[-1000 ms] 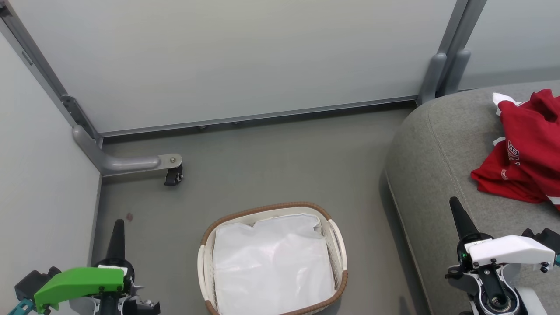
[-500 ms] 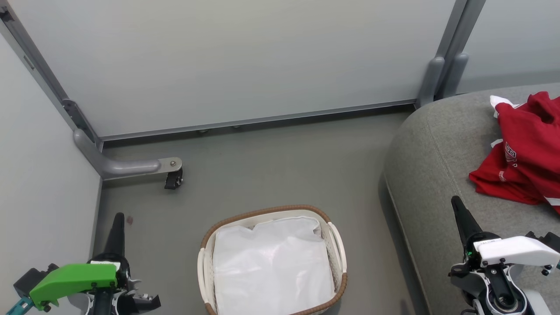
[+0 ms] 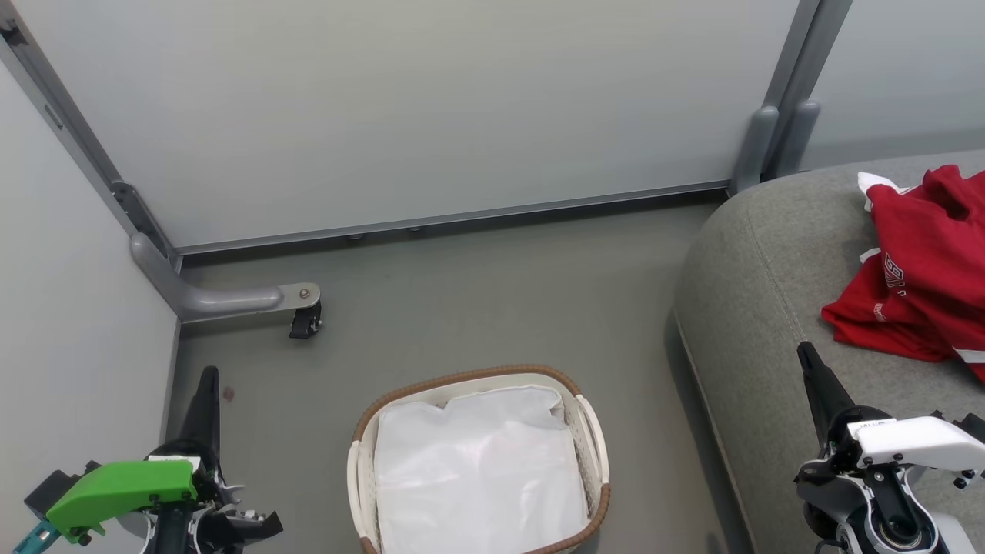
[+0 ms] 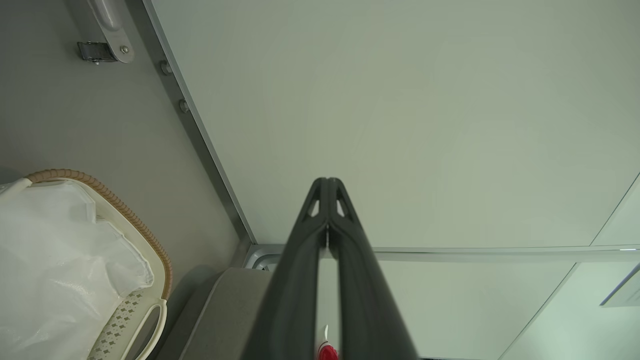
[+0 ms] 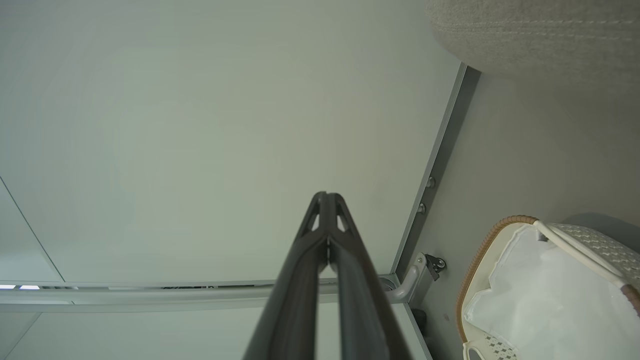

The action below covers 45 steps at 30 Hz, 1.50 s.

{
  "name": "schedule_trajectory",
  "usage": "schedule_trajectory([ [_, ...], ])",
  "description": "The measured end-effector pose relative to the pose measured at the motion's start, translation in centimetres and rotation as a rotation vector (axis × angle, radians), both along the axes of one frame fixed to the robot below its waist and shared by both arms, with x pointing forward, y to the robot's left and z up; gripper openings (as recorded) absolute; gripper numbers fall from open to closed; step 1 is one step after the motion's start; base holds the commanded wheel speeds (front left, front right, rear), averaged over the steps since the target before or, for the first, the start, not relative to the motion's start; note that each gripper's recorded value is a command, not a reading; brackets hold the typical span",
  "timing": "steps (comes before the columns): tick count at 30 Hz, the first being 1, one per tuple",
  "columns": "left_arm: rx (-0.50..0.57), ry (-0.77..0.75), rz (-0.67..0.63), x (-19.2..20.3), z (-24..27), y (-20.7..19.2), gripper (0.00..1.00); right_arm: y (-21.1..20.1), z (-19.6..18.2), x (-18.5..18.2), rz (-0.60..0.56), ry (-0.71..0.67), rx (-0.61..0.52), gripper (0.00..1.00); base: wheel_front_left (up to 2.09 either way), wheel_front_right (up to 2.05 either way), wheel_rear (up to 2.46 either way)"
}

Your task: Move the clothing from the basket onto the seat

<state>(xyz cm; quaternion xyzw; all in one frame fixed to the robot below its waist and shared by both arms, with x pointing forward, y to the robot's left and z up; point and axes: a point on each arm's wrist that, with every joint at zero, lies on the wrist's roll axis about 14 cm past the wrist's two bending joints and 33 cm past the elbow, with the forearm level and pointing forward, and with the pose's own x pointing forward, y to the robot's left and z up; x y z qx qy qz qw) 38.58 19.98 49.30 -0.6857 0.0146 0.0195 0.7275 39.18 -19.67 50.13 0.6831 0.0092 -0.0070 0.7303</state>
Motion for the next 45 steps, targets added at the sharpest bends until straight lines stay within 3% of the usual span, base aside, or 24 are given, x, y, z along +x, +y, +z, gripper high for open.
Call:
schedule_trajectory([
  [11,-0.065,-0.033,-0.007,0.1,1.0,-0.1,0.00,-0.2,0.6,-0.2,-0.001,-0.023,0.072,0.00,0.00,0.00,0.00],
  [45,-0.065,-0.038,-0.008,0.2,1.1,-0.1,0.00,-0.2,0.7,-0.2,-0.002,-0.024,0.072,0.00,0.00,0.00,0.00],
])
